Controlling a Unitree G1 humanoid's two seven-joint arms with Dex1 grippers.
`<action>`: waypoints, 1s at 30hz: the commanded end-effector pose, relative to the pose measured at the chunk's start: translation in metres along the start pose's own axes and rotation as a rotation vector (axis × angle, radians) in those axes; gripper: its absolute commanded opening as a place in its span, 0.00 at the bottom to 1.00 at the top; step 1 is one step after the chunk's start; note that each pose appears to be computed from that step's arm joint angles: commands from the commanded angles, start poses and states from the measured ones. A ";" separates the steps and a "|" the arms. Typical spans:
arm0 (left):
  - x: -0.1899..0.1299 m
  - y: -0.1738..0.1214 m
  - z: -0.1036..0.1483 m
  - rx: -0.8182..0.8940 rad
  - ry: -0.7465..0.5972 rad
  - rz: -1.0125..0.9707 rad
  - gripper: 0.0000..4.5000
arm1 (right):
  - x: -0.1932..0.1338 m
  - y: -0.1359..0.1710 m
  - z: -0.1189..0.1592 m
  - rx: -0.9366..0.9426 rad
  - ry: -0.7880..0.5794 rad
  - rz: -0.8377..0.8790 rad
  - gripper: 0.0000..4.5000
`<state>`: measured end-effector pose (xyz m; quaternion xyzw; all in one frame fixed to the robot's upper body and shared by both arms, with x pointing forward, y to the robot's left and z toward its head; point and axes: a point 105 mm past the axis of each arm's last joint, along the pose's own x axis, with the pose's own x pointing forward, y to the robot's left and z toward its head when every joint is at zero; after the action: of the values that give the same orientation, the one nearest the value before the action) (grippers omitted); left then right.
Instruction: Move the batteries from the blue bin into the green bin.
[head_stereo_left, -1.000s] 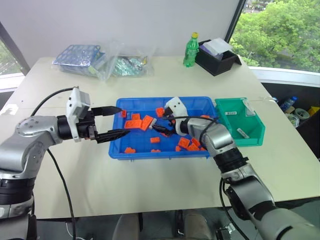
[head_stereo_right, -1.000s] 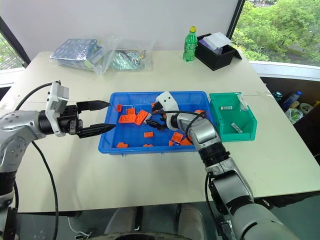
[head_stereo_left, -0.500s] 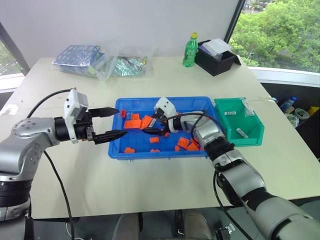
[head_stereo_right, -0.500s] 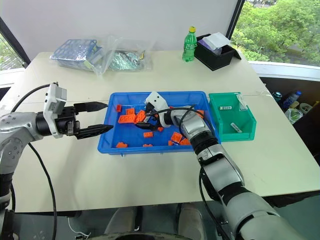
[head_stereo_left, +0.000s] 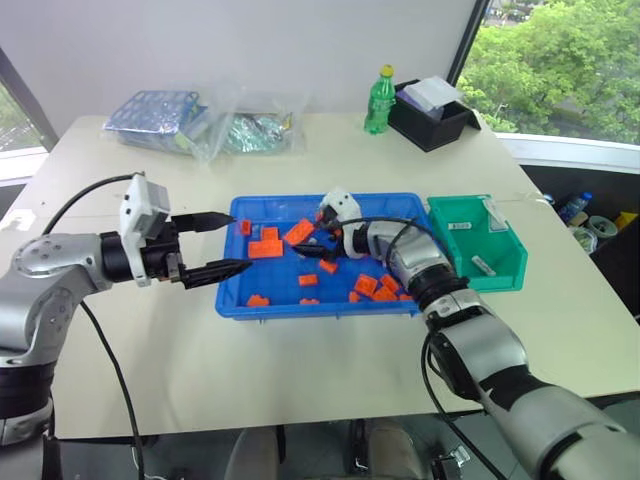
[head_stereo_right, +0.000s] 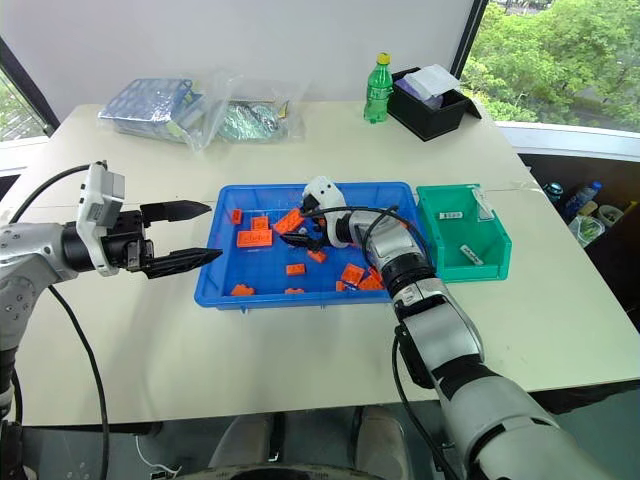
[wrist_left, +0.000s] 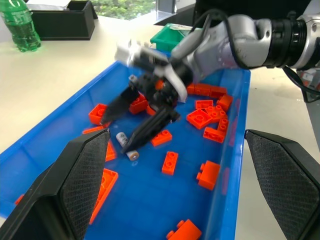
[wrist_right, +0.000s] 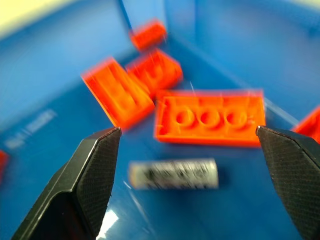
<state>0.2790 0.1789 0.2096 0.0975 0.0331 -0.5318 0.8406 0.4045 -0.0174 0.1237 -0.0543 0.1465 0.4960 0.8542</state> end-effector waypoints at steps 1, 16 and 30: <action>-0.002 -0.001 0.012 0.039 -0.021 -0.002 1.00 | -0.012 0.012 0.024 -0.008 -0.071 0.028 0.99; 0.002 0.002 0.015 0.048 -0.022 -0.028 1.00 | -0.005 -0.003 -0.015 0.019 0.044 -0.086 0.99; 0.001 0.003 0.017 0.056 -0.026 -0.013 1.00 | 0.007 -0.002 -0.031 0.014 0.076 -0.079 0.99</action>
<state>0.2822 0.1764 0.2160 0.1010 0.0255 -0.5402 0.8350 0.4002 -0.0228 0.0864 -0.0622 0.1888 0.4571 0.8669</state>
